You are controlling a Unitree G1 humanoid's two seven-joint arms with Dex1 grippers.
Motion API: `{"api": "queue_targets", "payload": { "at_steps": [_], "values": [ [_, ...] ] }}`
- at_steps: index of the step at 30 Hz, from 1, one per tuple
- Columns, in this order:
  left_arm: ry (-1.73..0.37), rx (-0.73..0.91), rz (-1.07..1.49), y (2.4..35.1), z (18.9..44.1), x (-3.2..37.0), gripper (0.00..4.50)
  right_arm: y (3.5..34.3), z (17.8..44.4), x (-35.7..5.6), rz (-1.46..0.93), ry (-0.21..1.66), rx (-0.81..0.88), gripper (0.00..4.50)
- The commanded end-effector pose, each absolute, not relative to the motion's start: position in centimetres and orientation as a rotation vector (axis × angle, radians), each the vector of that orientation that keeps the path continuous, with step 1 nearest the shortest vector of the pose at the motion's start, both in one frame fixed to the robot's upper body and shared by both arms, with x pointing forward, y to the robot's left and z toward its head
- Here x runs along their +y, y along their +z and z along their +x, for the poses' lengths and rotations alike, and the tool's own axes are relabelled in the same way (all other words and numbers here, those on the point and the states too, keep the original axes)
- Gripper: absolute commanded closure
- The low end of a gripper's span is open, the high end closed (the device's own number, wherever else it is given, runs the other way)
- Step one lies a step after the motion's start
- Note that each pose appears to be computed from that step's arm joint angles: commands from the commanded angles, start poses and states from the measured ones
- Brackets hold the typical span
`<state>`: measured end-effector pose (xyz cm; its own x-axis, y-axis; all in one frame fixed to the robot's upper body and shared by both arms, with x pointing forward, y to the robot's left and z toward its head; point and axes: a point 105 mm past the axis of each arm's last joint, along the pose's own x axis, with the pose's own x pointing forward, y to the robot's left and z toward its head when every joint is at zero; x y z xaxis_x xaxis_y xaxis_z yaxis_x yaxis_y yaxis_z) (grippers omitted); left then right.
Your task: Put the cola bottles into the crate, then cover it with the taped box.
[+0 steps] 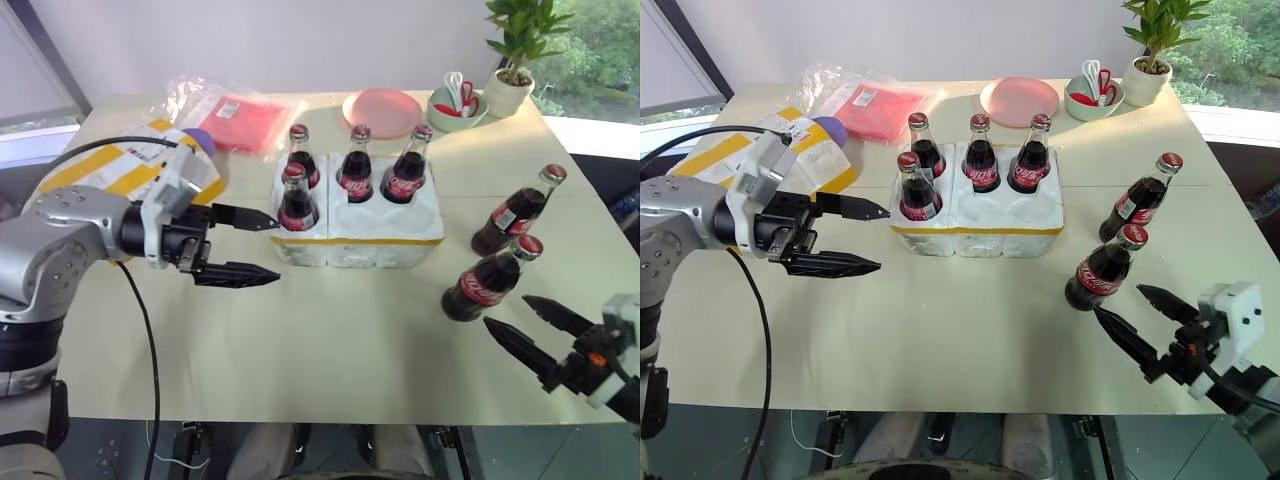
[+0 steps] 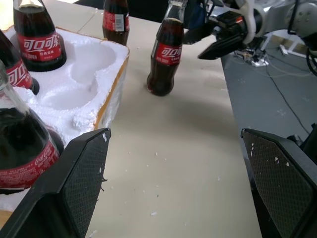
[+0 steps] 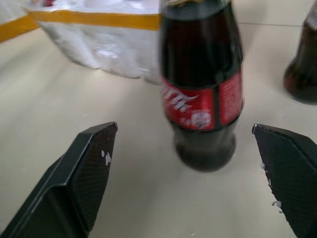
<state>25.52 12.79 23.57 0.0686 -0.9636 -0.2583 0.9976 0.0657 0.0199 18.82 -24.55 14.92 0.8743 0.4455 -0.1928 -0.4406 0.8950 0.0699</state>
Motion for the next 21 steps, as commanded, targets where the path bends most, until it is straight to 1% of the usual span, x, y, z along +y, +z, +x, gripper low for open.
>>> {"api": "queue_targets", "payload": {
  "at_steps": [1,7,12,17,19,21],
  "values": [
    [-1.507,0.174,0.243,23.9,25.1,12.4,0.11,14.6,19.8,-24.8,-0.001,0.437,0.186,0.00],
    [-1.505,0.165,0.245,24.3,25.1,12.4,0.11,14.6,21.2,-24.6,0.024,0.451,0.162,0.00],
    [-1.506,0.159,0.241,24.3,25.1,12.2,0.11,14.2,23.2,-24.5,0.054,0.444,0.143,0.00],
    [-1.502,0.151,0.243,24.3,25.2,12.1,0.11,13.9,24.1,-24.0,0.071,0.476,0.136,0.00],
    [-1.495,0.148,0.244,24.3,25.3,12.1,0.00,14.2,24.3,-23.9,0.090,0.484,0.114,0.56],
    [-1.491,0.146,0.245,24.2,25.4,12.1,0.00,14.8,24.3,-23.7,0.099,0.502,0.093,1.40]
  ]
}}
